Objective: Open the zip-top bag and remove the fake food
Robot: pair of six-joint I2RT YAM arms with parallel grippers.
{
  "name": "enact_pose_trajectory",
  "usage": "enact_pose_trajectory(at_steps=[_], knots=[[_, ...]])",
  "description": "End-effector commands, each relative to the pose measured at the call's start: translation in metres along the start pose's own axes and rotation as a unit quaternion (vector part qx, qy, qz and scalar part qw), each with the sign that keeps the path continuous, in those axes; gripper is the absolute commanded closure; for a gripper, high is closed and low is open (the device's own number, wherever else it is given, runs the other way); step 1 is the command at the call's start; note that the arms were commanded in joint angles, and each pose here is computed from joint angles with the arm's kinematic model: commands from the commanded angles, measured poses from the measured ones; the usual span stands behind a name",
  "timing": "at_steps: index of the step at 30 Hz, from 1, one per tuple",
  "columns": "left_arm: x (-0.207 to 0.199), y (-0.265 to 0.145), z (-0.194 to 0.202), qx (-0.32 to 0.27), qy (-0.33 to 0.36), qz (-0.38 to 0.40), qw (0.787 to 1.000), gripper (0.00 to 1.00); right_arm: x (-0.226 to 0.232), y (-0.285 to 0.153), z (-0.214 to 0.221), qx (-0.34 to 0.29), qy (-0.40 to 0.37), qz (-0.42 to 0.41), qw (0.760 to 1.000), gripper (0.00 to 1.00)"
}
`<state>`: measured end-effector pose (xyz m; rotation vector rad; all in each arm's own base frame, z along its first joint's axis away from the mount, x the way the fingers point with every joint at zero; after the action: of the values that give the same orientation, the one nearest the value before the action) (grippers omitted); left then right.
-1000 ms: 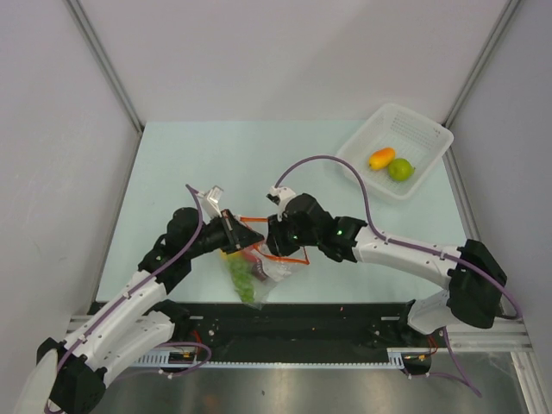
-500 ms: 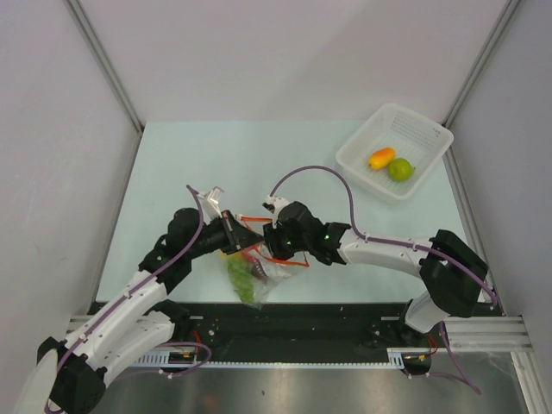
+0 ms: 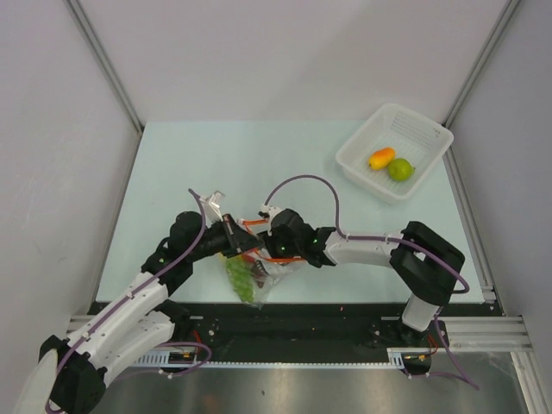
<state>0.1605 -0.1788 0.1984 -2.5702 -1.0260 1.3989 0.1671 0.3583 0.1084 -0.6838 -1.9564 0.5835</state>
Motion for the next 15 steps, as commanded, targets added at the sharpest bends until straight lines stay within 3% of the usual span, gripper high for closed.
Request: enact_pose_trajectory(at_steps=[1, 6, 15], knots=[[0.000, 0.001, -0.001, -0.011, 0.005, 0.010, 1.000, 1.00, 0.008, 0.012, 0.005, -0.001, -0.015, -0.014, 1.000, 0.50], [0.003, 0.001, 0.003, -0.009, 0.001, 0.011, 1.000, 1.00, 0.000, 0.025, 0.015, 0.014, -0.014, 0.001, 1.000, 0.37], [0.005, -0.001, 0.006, -0.006, 0.003, 0.006, 1.000, 1.00, -0.004, 0.030, 0.028, 0.028, -0.021, 0.018, 0.999, 0.32]])
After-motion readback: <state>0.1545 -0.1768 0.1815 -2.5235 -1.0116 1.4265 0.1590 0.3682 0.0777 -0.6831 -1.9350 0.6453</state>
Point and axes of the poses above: each gripper's point midway between its finger pads, its own y axis out along the fingers, its own x axis along the line the jaws close on, z = x × y, the point moved 6 cm from there along -y, back along the fingers, and after that the axes turned 10 degrees about y, right-handed, at the moved point
